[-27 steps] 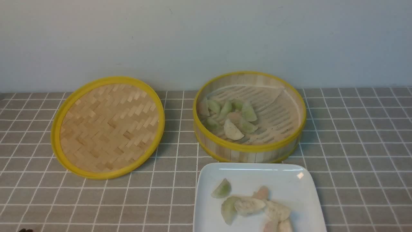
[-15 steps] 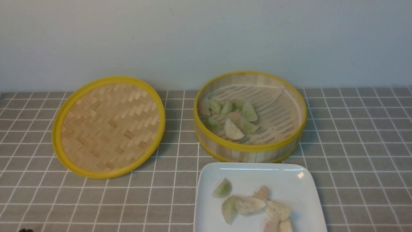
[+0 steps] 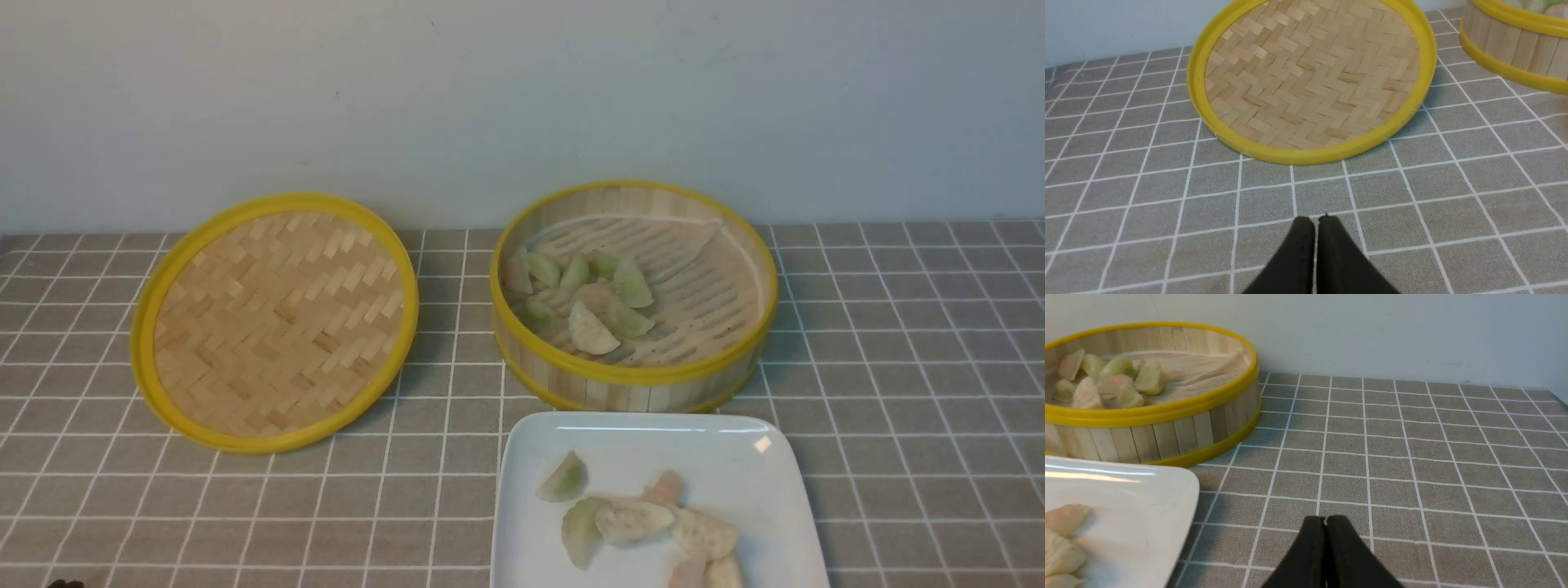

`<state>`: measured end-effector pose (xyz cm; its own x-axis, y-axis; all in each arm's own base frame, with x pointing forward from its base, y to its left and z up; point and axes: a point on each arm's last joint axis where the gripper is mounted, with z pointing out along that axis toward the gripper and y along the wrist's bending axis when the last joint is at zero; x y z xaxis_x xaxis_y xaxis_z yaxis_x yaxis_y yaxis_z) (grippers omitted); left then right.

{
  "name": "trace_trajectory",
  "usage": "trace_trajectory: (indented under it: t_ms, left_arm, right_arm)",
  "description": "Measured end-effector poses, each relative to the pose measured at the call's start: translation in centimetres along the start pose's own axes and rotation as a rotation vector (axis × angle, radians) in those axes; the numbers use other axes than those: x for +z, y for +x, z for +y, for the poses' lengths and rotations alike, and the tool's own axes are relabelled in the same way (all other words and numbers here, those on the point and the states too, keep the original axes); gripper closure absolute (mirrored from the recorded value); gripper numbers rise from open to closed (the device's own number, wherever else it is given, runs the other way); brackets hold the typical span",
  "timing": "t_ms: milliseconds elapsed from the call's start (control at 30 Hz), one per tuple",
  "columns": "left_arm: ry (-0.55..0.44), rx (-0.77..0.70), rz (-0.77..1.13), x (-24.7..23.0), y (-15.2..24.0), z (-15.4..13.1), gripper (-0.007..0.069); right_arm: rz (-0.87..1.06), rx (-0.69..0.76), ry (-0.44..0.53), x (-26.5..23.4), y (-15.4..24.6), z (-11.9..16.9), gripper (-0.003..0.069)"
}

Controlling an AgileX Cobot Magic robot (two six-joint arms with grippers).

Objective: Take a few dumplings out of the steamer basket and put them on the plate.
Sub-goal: Use the left arm to grab a dumpling from the steamer

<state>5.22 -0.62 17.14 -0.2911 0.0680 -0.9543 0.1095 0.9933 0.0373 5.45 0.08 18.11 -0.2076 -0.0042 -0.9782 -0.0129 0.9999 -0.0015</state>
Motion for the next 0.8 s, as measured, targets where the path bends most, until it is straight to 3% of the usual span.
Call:
trace_trajectory:
  t_ms: [133, 167, 200, 300, 467, 600, 633, 800]
  left_arm:
    - [0.006, -0.053, -0.053, 0.0, -0.4, 0.0, 0.063]
    - [0.053, -0.082, -0.091, 0.0, -0.8, 0.0, 0.063]
    - [0.016, -0.172, -0.18, -0.1, -1.5, 0.0, 0.063]
    - [0.026, -0.405, -0.393, -0.6, -3.3, 0.5, 0.063]
    - [0.033, -0.618, -0.628, -2.0, -5.9, 1.4, 0.063]
    - [0.109, -0.611, -0.508, -3.3, -10.5, 0.7, 0.063]
    - [0.144, -0.579, -0.342, -3.2, -13.4, 0.1, 0.063]
    - [0.203, -0.441, 0.159, 0.5, -20.0, -1.0, 0.063]
  right_arm:
    - [0.0, 0.0, 0.0, 0.0, 0.0, 0.0, 0.0672]
    - [0.0, 0.0, 0.0, 0.0, 0.0, 0.0, 0.0672]
    - [0.0, 0.0, 0.0, 0.0, 0.0, 0.0, 0.0672]
    - [0.0, 0.001, 0.0, 0.0, 0.0, 0.0, 0.0672]
    - [0.0, -0.01, 0.0, 0.0, 0.0, 0.0, 0.0672]
    - [0.0, -0.013, 0.0, 0.0, 0.0, 0.0, 0.0672]
    - [0.0, -0.013, 0.0, 0.0, 0.0, 0.0, 0.0672]
    - [0.0, -0.013, 0.0, 0.0, 0.0, 0.0, 0.0672]
